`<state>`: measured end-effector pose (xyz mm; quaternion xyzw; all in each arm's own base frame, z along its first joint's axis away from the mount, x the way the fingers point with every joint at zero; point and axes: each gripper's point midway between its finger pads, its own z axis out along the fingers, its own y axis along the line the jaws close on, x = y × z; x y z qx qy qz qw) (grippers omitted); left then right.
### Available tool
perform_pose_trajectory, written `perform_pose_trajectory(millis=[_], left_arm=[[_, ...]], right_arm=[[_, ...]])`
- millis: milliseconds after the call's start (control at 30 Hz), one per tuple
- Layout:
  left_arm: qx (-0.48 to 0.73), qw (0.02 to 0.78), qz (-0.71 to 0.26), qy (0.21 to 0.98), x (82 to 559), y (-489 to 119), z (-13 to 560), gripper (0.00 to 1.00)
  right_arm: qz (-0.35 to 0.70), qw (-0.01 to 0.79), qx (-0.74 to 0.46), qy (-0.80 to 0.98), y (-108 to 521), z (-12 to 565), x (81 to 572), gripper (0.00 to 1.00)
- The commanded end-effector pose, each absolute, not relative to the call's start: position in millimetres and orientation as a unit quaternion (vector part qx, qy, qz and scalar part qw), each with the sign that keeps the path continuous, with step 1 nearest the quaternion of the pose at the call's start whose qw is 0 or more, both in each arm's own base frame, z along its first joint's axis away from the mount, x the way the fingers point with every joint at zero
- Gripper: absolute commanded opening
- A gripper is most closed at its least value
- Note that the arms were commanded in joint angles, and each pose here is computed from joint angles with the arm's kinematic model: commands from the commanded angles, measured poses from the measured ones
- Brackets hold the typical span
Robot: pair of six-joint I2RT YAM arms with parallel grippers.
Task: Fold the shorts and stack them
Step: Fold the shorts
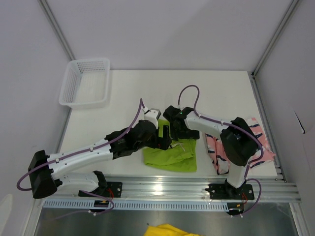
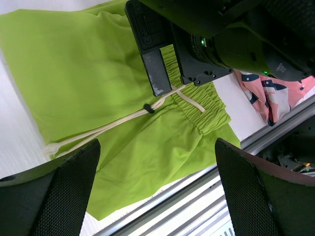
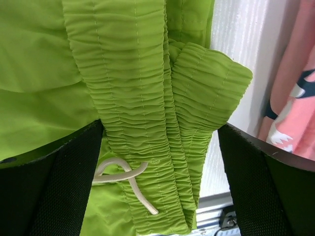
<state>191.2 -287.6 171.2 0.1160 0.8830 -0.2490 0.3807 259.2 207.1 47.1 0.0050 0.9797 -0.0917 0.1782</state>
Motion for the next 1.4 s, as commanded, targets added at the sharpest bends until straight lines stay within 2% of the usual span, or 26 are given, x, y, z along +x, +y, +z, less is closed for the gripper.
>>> perform_pose_trajectory(millis=[0, 367, 533, 600, 733, 833, 967, 1133, 1233, 1267, 1367], left_arm=[[0.116, 0.378, -0.259, 0.881, 190, -288, 171, 0.98], [0.117, 0.377, -0.255, 0.883, 190, -287, 169, 0.98], [0.118, 0.377, -0.254, 0.883, 189, -286, 168, 0.98], [0.118, 0.378, -0.254, 0.883, 190, -286, 169, 0.98], [0.118, 0.379, -0.253, 0.882, 190, -286, 171, 0.98], [0.117, 0.381, -0.252, 0.882, 191, -285, 172, 0.98], [0.117, 0.384, -0.249, 0.882, 193, -285, 172, 0.98], [0.12, 0.377, -0.245, 0.885, 192, -287, 167, 0.98], [0.12, 0.375, -0.244, 0.886, 192, -287, 165, 0.98], [0.12, 0.376, -0.244, 0.886, 192, -286, 166, 0.98], [0.119, 0.377, -0.241, 0.886, 193, -285, 165, 0.98]], right_arm=[[-0.075, 0.178, 0.011, 0.981, 209, 40, 261, 0.99], [-0.035, 0.2, 0.024, 0.979, 206, 39, 261, 0.84], [-0.008, 0.237, 0.043, 0.971, 199, 42, 266, 0.72], [0.018, 0.267, 0.045, 0.962, 204, 53, 273, 0.58], [0.05, 0.315, 0.049, 0.947, 204, 74, 279, 0.51], [0.081, 0.347, 0.043, 0.933, 208, 95, 283, 0.51], [0.089, 0.356, 0.034, 0.93, 210, 109, 284, 0.54], [0.062, 0.33, 0.035, 0.941, 203, 91, 279, 0.58], [0.024, 0.307, 0.051, 0.95, 191, 73, 274, 0.75], [0.014, 0.308, 0.054, 0.95, 188, 71, 275, 0.85], [-0.001, 0.301, 0.057, 0.952, 185, 62, 273, 0.99]])
